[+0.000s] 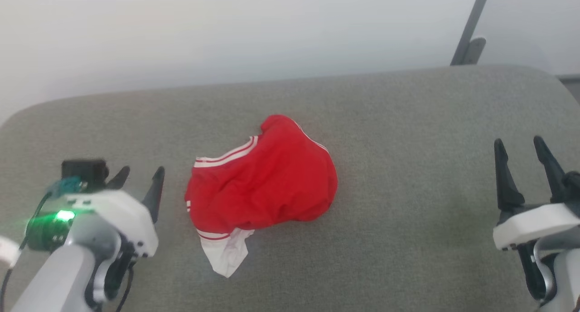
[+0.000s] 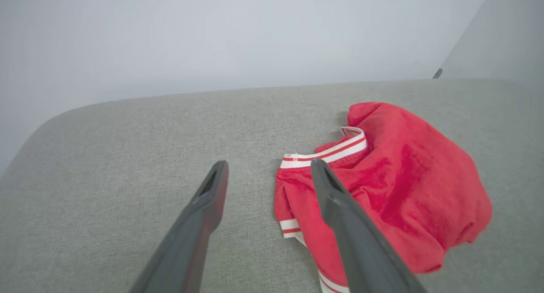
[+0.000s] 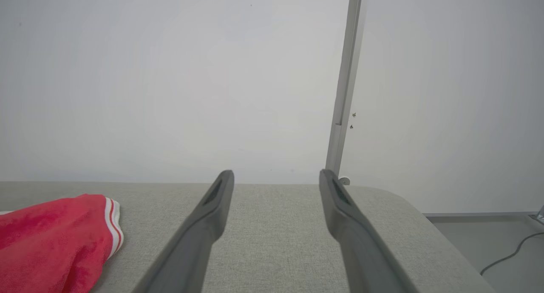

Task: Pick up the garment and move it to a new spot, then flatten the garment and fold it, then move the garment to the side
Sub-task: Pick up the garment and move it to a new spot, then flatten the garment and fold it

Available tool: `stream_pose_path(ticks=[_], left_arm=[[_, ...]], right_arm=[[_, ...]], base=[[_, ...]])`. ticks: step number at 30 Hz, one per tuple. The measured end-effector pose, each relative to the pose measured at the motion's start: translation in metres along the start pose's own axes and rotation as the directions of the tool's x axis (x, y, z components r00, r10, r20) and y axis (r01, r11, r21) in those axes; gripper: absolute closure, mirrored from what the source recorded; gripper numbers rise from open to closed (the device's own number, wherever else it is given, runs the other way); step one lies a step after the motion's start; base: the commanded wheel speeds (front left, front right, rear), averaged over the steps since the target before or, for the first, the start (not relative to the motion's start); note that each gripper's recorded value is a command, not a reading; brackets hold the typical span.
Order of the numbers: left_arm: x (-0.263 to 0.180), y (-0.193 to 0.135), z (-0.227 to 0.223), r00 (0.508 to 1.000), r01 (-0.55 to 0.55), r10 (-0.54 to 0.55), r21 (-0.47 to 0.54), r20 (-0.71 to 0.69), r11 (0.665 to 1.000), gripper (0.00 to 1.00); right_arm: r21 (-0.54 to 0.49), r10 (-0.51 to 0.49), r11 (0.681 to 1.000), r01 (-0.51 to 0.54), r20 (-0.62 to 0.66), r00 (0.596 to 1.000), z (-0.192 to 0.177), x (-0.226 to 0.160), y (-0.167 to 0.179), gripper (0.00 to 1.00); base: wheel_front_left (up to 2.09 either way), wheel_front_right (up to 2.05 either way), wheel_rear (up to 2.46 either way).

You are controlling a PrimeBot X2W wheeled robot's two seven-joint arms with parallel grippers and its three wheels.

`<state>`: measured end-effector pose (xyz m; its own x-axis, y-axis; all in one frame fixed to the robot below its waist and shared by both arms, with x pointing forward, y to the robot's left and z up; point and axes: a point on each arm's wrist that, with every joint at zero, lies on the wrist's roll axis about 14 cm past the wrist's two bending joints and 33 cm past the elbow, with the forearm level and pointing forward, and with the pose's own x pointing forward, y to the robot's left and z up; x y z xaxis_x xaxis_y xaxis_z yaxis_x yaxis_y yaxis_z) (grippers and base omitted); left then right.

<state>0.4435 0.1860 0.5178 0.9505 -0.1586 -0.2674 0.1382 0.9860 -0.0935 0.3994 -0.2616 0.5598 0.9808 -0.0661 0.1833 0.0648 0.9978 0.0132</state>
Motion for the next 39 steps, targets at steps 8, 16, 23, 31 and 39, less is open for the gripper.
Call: stream_pose_path(ticks=[8, 16, 23, 31, 39], left_arm=[[-0.046, 0.038, 0.010, 0.979, -0.102, 0.109, -0.046, 0.172, 0.994, 0.00], [-0.080, 0.065, 0.005, 0.947, -0.179, 0.187, -0.057, 0.260, 0.982, 0.00], [-0.099, 0.073, 0.002, 0.928, -0.203, 0.218, -0.080, 0.304, 0.976, 0.00], [-0.104, 0.073, 0.003, 0.925, -0.197, 0.215, -0.088, 0.314, 0.976, 0.00], [-0.105, 0.073, 0.006, 0.924, -0.195, 0.212, -0.084, 0.318, 0.977, 0.00]], right_arm=[[0.008, 0.016, 1.000, -0.016, -0.003, 1.000, -0.001, -0.012, 0.005, 0.00], [0.019, 0.013, 1.000, -0.013, -0.005, 1.000, -0.003, -0.022, 0.004, 0.00], [0.025, 0.016, 1.000, -0.016, 0.000, 1.000, -0.003, -0.025, 0.006, 0.00], [0.028, 0.024, 0.999, -0.024, 0.002, 1.000, -0.003, -0.025, 0.010, 0.00], [0.027, 0.031, 0.999, -0.031, 0.002, 1.000, -0.003, -0.025, 0.012, 0.00]], base=[[0.00, 0.00, 0.00], [0.00, 0.00, 0.00], [0.00, 0.00, 0.00], [0.00, 0.00, 0.00], [0.00, 0.00, 0.00]])
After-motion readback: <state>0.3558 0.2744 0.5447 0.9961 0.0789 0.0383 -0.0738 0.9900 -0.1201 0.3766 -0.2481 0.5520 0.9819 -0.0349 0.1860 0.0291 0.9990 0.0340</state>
